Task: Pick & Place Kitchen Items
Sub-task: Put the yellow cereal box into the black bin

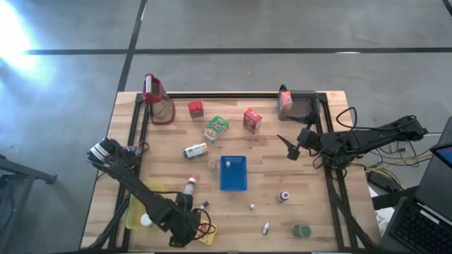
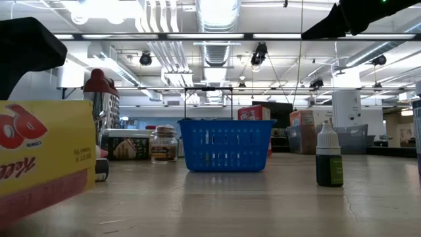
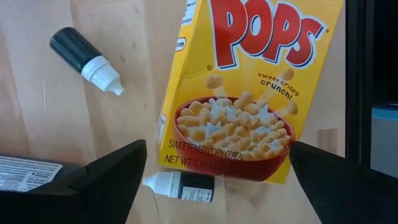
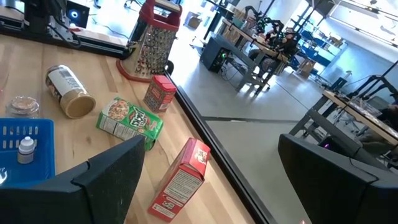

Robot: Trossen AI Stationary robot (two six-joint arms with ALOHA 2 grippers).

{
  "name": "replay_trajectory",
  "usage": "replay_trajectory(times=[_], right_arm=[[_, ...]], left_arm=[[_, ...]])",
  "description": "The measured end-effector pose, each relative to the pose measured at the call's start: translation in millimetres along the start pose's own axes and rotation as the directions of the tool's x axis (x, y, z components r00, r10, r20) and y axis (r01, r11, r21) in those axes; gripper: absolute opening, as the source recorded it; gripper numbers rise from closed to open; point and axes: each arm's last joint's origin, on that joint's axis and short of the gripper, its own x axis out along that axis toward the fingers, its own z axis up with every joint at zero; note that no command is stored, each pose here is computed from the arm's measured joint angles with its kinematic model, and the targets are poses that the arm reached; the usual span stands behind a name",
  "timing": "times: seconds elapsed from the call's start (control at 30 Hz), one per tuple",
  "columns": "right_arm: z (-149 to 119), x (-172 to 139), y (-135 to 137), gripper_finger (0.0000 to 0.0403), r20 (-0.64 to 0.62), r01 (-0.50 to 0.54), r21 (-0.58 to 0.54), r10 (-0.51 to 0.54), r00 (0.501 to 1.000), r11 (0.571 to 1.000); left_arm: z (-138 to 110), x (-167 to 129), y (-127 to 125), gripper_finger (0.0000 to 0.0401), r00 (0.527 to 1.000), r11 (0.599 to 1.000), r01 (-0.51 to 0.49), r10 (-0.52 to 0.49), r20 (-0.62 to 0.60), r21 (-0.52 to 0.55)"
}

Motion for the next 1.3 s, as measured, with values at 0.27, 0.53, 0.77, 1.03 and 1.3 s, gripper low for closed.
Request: replay_trajectory(times=[0.27,0.53,0.77,1.03,1.3], right_arm=[[0,0,0,0.0364,0.000,0.000,-0.001,0.000,1.000,1.000],[0,0,0,0.0364,0.000,0.000,-0.004,0.000,1.000,1.000],[0,0,0,0.0364,0.000,0.000,-0.003,0.000,1.000,1.000],[0,0,0,0.0364,0.001,0.000,-0.003,0.000,1.000,1.000],[0,0,0,0.0364,0.000,0.000,0.002,0.000,1.000,1.000]], left_arm=[[1,-6,0,0.0399,0.999,0.999,-0.029,0.030,-0.025,0.024],[2,-13,-2,0.0399,0.998,0.997,-0.041,0.044,-0.044,0.069],[4,-17,-7,0.0399,0.998,0.988,-0.059,0.060,-0.002,0.142],[2,-3,-12,0.0399,0.996,0.981,-0.079,0.084,-0.021,0.175],[5,9,-15,0.0399,0.991,0.972,-0.100,0.117,-0.070,0.211]])
